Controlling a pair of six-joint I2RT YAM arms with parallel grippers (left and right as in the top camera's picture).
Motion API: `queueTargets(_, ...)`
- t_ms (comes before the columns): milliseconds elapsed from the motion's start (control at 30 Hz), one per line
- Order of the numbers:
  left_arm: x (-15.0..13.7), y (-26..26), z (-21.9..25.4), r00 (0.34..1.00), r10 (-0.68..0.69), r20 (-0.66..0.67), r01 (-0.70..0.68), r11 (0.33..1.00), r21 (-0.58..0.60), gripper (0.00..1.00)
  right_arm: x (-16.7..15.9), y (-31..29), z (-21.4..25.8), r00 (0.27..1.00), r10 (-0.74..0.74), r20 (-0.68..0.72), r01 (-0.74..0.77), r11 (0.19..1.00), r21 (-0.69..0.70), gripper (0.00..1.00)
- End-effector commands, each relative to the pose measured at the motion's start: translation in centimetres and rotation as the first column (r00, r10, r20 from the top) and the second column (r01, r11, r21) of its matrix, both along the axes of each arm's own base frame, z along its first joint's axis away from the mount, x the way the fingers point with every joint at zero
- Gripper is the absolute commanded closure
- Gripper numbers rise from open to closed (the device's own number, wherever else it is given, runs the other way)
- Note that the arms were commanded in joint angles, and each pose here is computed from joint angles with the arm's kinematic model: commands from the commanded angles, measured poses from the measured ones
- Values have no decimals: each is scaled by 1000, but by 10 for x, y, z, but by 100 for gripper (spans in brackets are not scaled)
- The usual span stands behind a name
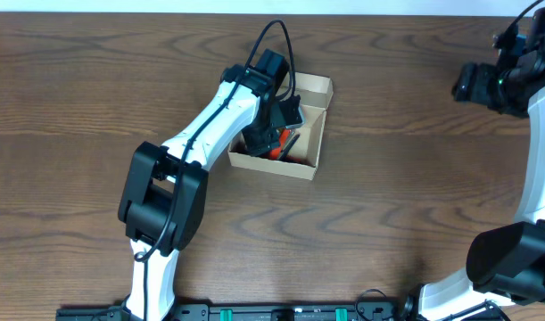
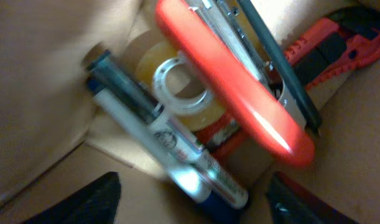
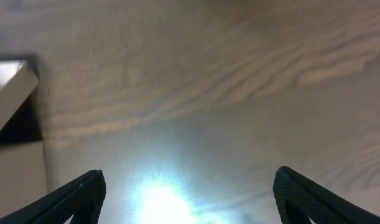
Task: Pack container
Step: 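Raise both grippers and move them to the box's sides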
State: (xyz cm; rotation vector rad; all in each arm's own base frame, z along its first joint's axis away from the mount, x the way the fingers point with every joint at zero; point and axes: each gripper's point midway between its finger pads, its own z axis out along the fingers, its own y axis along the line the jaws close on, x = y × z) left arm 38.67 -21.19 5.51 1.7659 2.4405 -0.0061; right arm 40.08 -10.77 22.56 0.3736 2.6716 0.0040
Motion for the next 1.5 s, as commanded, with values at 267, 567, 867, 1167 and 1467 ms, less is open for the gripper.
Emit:
queueTargets(267, 47, 19, 173, 890, 151, 430, -127, 988, -85, 13, 27, 16, 15, 992, 78, 96, -70, 994, -83, 13)
queueTargets(567, 63, 117, 267, 601, 502, 621, -478, 849, -224, 5, 82, 82, 68, 886, 268, 378, -239, 963, -124, 7)
queueTargets(867, 54, 197, 275, 356, 900, 252, -705, 436, -559, 5, 77, 212, 127, 599, 453, 660, -678, 726, 116, 25)
queueTargets(1167, 41, 218, 292, 515, 837, -184, -630, 223, -744, 5, 58, 189, 108, 619, 460, 637, -728, 640, 245, 27)
queueTargets(1467, 32, 253, 250, 485, 774, -408, -679, 39, -733, 5, 58, 114, 18, 818, 237, 524, -511, 718, 473, 28)
